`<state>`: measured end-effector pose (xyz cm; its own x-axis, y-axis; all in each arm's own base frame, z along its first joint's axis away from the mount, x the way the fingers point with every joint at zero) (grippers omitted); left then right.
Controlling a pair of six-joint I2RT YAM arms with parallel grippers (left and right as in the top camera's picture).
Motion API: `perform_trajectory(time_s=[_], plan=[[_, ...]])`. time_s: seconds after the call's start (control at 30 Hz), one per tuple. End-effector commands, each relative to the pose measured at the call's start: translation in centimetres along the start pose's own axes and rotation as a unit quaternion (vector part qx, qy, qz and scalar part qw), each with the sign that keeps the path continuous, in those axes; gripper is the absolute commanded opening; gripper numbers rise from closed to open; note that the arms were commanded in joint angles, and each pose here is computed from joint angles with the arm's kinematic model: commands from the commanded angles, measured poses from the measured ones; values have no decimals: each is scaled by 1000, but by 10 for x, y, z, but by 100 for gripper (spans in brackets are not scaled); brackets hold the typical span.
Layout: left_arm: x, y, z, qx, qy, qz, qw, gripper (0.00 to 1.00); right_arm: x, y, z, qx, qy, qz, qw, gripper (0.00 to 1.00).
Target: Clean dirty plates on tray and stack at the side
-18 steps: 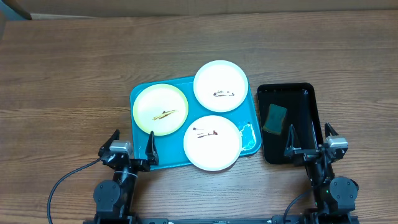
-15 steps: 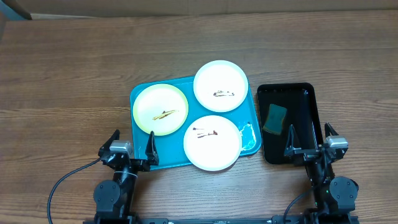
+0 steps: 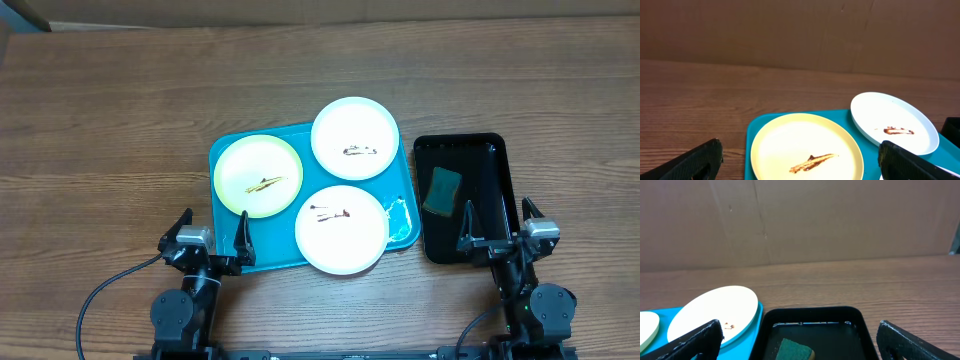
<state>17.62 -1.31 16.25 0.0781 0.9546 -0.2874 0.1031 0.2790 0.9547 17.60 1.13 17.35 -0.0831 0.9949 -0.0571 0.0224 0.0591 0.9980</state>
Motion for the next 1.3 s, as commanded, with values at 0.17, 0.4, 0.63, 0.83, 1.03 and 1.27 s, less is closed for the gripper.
perform_trajectory(time_s=[0.17,0.4,0.63,0.83,1.03,1.27], plan=[[-2,-1,0,1,-7,8,1000,100,0,-2,0,-1,-1,-2,1000,100],[-2,-1,0,1,-7,8,1000,100,0,-2,0,-1,-1,-2,1000,100],[-2,-1,0,1,-7,5,1000,100,2,-2,0,-3,8,1,1000,100],[-1,-2,-1,15,-3,5,1000,100,1,-1,0,-2,6,42,999,100],[-4,6,-8,89,19,5,996,100,1,6,-3,35,4,76,996,100],[-13,35,-4,166,39,-2,985,100,-1,23,-1,101,-4,126,987,100]])
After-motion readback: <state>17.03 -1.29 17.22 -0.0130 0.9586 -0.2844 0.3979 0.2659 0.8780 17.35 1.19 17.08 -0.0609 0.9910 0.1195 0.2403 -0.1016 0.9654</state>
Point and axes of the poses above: each gripper's point midway between its finger pads, its own z axis out along the fingers, its own x axis along the line the jaws close on, y = z × x, the point moved 7 cm from there along -z, back along the fingers, and after that the axes turned 9 degrees about -z, right-handed, at the moved point
